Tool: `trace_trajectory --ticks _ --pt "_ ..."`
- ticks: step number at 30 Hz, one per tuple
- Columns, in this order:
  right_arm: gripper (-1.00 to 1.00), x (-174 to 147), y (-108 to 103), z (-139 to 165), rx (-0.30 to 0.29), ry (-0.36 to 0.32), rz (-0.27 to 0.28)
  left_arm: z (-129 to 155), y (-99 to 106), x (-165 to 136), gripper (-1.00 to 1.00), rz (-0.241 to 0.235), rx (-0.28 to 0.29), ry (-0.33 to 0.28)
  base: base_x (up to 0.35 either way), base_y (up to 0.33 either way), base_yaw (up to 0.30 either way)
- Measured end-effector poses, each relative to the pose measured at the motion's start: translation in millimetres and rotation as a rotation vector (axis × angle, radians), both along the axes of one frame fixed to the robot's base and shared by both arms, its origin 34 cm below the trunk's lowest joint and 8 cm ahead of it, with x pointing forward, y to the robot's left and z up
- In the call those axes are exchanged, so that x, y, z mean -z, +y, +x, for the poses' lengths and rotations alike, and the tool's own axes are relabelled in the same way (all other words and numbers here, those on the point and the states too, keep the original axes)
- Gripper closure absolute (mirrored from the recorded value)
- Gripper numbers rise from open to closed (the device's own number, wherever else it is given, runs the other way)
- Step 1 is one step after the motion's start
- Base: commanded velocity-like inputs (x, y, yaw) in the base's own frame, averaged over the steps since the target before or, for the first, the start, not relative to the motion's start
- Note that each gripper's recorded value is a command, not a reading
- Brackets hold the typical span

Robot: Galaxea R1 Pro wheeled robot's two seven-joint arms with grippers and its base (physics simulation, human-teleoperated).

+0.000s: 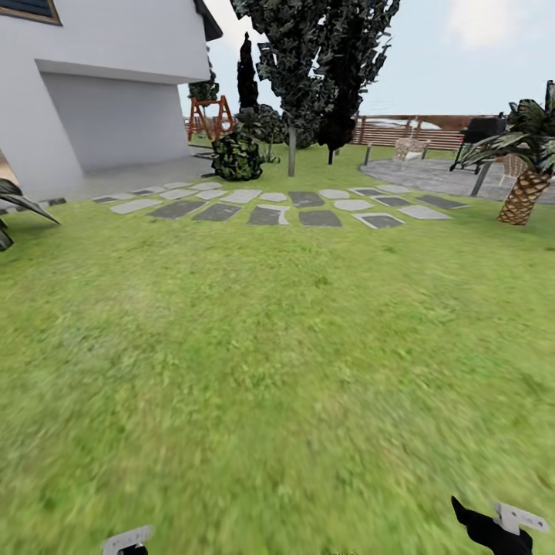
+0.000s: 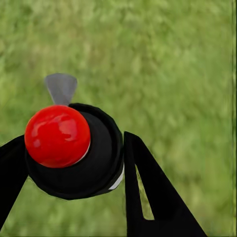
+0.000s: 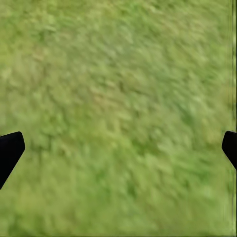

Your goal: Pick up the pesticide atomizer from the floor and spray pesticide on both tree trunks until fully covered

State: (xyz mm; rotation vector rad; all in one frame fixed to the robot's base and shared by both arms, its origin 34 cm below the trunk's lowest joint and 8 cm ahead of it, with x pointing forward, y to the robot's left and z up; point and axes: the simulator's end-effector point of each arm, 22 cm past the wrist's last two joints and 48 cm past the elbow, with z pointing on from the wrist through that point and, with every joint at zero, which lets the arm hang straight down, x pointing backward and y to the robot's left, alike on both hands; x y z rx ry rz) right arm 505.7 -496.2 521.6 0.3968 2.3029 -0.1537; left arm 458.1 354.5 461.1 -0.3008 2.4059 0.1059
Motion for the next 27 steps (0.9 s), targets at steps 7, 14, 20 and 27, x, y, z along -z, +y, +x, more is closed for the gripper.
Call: trace_trajectory --ticks 7,14,20,27 --pt "-1.0 0.0 0.0 0.1 0.0 0.0 0.0 0.1 0.0 0.0 1.0 0.0 0.0 0.0 0.0 -0.275 -0.267" --pt "-1.0 0.0 0.0 0.0 0.0 0.0 0.0 -0.2 0.0 0.1 1.0 0.0 0.0 0.0 0.0 -0.275 -0.267" --pt "-1.0 0.0 0.0 0.0 0.0 0.0 0.0 0.0 -0.1 0.0 1.0 0.0 0.0 0.0 0.025 -0.275 -0.267" --pt "-1.0 0.0 0.0 0.0 0.0 0.0 0.0 -0.3 -0.3 0.2 1.0 -0.001 -0.001 0.0 0.083 -0.069 -0.267"
